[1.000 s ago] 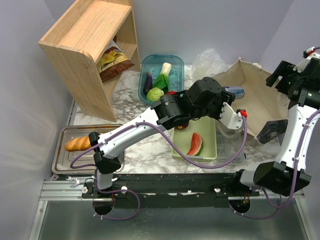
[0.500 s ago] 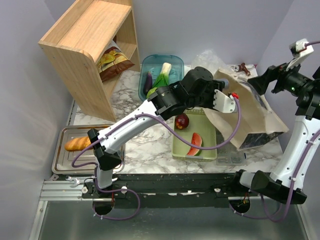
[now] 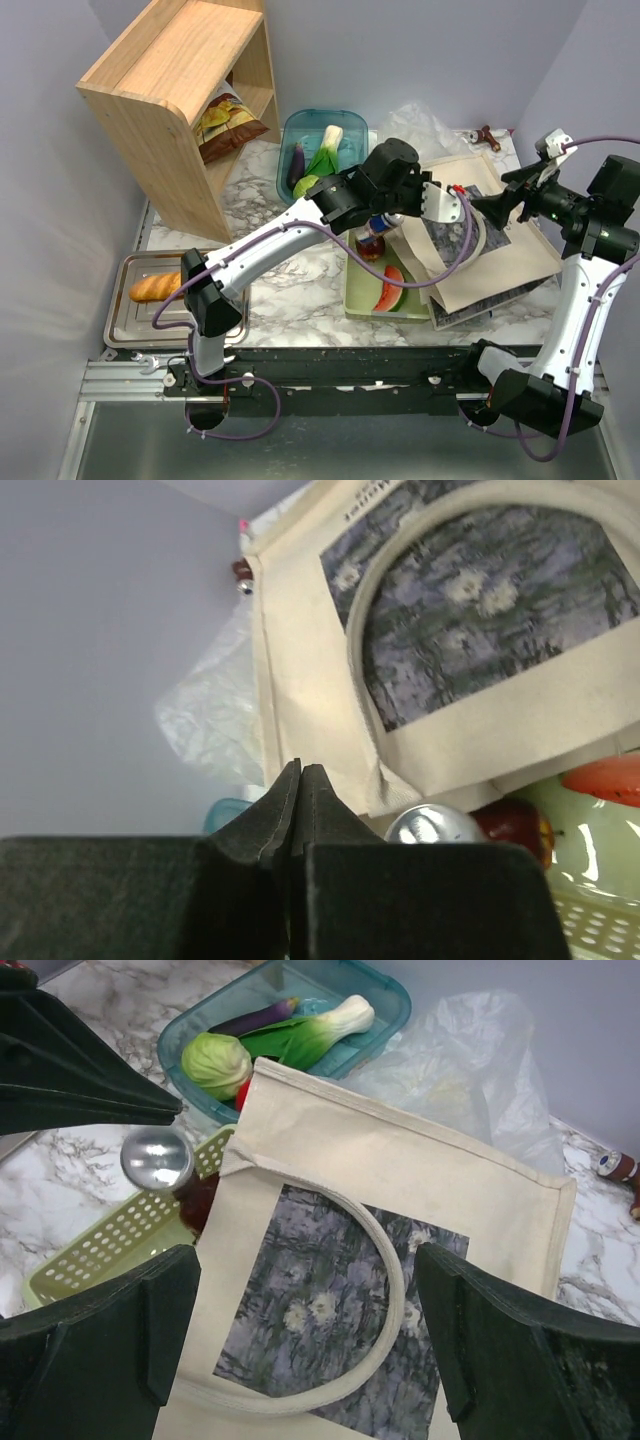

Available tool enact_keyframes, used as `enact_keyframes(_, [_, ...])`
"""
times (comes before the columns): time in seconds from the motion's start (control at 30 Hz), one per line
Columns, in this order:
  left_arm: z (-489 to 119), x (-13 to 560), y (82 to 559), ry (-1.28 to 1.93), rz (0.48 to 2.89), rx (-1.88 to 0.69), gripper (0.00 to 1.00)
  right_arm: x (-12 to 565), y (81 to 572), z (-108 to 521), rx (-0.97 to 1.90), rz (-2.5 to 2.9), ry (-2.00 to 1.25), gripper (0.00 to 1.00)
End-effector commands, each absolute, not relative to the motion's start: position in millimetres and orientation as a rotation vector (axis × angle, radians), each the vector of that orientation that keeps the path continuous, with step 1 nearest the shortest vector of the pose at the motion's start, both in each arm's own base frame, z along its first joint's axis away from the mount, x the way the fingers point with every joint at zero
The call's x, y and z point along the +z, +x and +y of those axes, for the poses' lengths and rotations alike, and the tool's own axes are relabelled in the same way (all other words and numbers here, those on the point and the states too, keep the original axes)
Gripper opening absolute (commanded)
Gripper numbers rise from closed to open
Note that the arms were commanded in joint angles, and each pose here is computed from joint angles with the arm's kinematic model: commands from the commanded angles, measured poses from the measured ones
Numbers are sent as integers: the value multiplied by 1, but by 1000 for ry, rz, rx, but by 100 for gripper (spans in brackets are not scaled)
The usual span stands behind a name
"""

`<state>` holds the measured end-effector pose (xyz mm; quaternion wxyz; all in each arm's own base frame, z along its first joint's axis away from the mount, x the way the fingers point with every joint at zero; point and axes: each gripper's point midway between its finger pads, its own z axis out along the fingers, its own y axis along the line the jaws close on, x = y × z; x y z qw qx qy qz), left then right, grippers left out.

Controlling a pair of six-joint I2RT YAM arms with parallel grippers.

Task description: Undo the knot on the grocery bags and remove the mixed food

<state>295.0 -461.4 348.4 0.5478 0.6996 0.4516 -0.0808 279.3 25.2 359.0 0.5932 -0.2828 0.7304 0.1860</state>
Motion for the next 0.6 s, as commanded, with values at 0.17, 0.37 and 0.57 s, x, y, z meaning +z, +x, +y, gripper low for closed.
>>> enact_keyframes(0.17, [-407, 340, 264, 1624, 1274, -510, 57, 340, 272, 27, 457, 1740, -678, 94])
enact_keyframes(0.37, [-357, 295, 253, 1569, 1502, -649, 74, 324, 265, 39, 551, 1812, -708, 89])
enact_keyframes(0.57, [-347, 254, 244, 1491, 1776, -584, 71, 296, 271, 42, 621, 1980, -603, 82])
